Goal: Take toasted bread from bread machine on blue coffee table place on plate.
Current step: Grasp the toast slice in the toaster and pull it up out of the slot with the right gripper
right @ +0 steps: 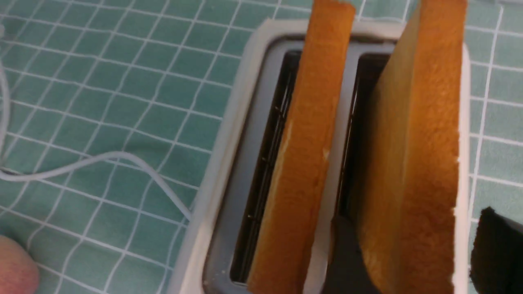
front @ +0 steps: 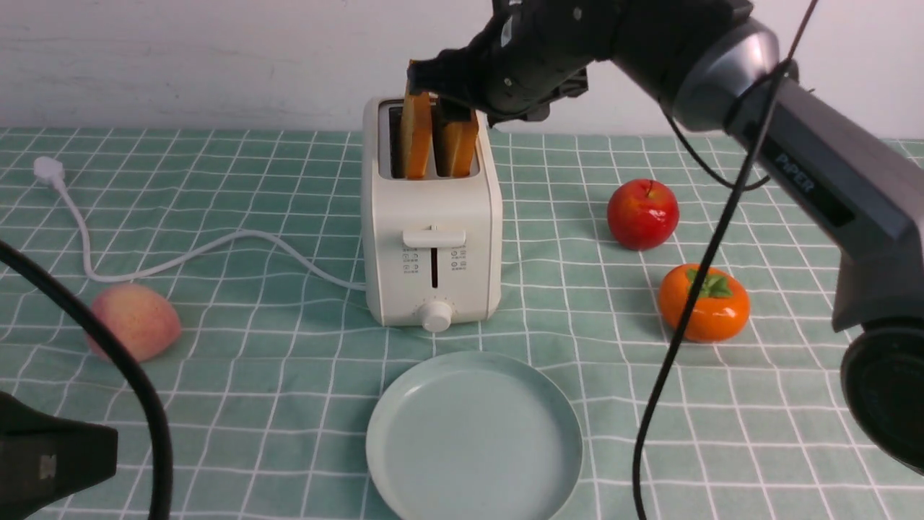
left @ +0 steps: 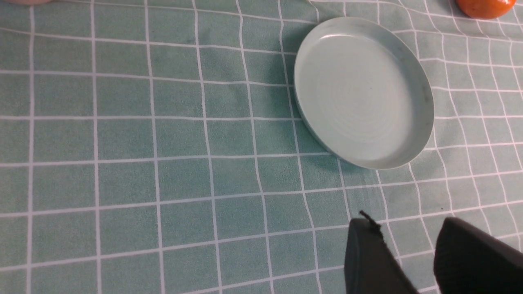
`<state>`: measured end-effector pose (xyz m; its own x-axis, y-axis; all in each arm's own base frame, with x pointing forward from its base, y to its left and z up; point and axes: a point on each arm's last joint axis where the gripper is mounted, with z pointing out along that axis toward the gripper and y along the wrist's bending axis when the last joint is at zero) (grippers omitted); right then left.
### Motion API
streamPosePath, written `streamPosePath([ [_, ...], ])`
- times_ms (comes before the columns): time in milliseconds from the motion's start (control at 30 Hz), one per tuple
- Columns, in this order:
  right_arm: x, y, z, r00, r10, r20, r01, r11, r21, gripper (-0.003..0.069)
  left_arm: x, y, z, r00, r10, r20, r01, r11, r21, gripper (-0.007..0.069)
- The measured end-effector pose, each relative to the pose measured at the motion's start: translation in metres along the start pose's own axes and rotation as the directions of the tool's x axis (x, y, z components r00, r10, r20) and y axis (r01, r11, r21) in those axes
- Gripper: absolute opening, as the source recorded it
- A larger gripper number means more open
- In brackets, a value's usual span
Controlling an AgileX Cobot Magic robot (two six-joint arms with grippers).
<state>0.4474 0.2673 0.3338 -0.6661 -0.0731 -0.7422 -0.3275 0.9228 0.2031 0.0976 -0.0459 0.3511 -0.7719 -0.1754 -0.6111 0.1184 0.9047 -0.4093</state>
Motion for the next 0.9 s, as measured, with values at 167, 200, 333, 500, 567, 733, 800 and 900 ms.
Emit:
streamPosePath([
  [167,0.006,-0.001,0.007,0.999,0.003,-0.032,-0.003,1.000,0.009,0.0259,0.001,0.000,0.000,1.000,0.000,-0.006,0.000,1.000,-0.001,0.0239],
  [200,0.004,-0.001,0.004,1.000,0.003,-0.031,-0.003,1.000,0.008,0.0208,0.001,0.000,0.000,1.000,-0.001,-0.006,0.001,1.000,0.000,0.0239],
  [333,-0.004,0.001,-0.016,1.000,0.004,-0.013,-0.004,1.000,0.004,0.0095,0.001,0.000,0.000,1.000,-0.002,-0.008,0.002,1.000,0.001,0.0239],
  [500,-0.032,0.007,-0.088,0.994,0.001,0.112,0.001,1.000,-0.022,0.0089,0.001,0.000,0.000,1.000,-0.003,-0.009,0.003,1.000,0.003,0.0239],
  [567,-0.040,0.007,-0.118,0.989,-0.019,0.147,0.022,1.000,-0.015,0.0089,0.001,0.000,0.000,1.000,-0.003,-0.012,0.003,1.000,0.003,0.0239],
  [733,-0.043,-0.005,-0.211,0.974,-0.164,0.158,0.147,0.982,0.115,0.0089,0.003,0.000,0.000,1.000,-0.003,-0.029,0.003,1.000,-0.002,0.0239],
  [800,-0.041,-0.007,-0.229,0.970,-0.175,0.167,0.154,0.979,0.135,0.0089,0.003,0.000,0.000,1.000,-0.004,-0.031,0.004,1.000,-0.001,0.0239],
  [900,-0.016,-0.014,-0.249,0.985,-0.127,0.117,0.113,0.987,0.118,0.0089,0.003,0.000,0.000,1.000,-0.004,-0.031,0.004,1.000,-0.001,0.0239],
])
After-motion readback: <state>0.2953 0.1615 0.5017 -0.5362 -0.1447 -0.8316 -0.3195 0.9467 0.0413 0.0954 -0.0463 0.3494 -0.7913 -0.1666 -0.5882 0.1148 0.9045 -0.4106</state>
